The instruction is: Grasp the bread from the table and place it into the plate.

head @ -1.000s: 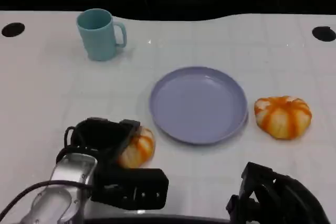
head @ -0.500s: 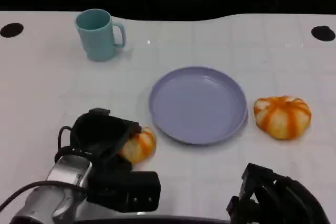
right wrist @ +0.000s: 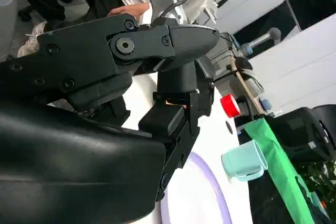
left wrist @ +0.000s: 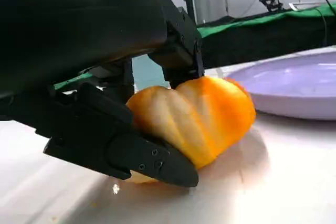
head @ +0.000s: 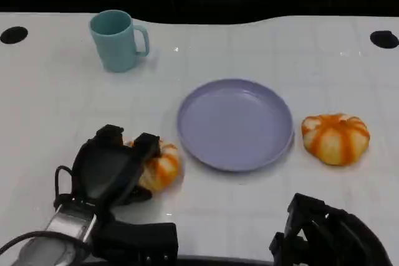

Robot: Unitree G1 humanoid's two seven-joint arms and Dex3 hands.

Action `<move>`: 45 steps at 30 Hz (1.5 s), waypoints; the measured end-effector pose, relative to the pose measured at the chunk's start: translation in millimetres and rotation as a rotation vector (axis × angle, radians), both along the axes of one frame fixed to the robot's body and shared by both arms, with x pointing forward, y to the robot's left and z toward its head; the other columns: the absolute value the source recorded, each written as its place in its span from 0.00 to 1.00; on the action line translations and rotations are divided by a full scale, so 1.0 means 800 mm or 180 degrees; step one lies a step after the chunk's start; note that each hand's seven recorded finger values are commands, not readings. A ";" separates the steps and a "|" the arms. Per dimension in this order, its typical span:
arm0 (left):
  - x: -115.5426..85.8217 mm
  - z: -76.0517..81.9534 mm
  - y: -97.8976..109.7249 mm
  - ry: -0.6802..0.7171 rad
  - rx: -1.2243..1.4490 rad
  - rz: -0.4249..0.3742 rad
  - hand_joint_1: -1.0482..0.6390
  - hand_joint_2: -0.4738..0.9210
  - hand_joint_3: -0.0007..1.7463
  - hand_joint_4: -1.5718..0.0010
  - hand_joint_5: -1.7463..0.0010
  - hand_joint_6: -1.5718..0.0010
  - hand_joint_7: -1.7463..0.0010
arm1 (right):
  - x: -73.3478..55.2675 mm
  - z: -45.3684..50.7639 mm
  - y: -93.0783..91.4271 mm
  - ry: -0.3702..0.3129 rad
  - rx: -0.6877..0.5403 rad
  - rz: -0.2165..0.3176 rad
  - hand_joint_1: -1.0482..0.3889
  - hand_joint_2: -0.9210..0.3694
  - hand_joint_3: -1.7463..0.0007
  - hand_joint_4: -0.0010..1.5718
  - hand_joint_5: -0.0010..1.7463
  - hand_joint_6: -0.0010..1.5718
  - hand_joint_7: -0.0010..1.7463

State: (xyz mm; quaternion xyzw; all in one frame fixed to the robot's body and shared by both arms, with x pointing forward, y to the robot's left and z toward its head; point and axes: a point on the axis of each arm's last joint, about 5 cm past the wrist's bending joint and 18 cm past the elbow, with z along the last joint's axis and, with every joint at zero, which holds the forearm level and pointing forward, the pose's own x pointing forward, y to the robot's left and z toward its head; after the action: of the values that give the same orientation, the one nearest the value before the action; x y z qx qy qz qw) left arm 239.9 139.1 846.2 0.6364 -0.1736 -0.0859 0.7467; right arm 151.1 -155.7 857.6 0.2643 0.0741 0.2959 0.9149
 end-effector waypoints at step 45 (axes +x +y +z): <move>0.075 0.086 -0.110 -0.0023 -0.0565 -0.0759 0.49 0.78 0.37 0.42 0.00 0.54 0.06 | 0.007 -0.007 0.005 0.0075 -0.0066 0.0044 0.22 0.00 0.88 0.54 0.92 0.48 0.78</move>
State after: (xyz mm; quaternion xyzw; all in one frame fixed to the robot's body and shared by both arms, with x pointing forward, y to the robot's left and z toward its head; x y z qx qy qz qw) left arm 300.1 51.0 915.2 0.5430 -0.2575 -0.1560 0.7839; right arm 156.7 -152.0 852.3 0.2577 0.0897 0.2983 0.9146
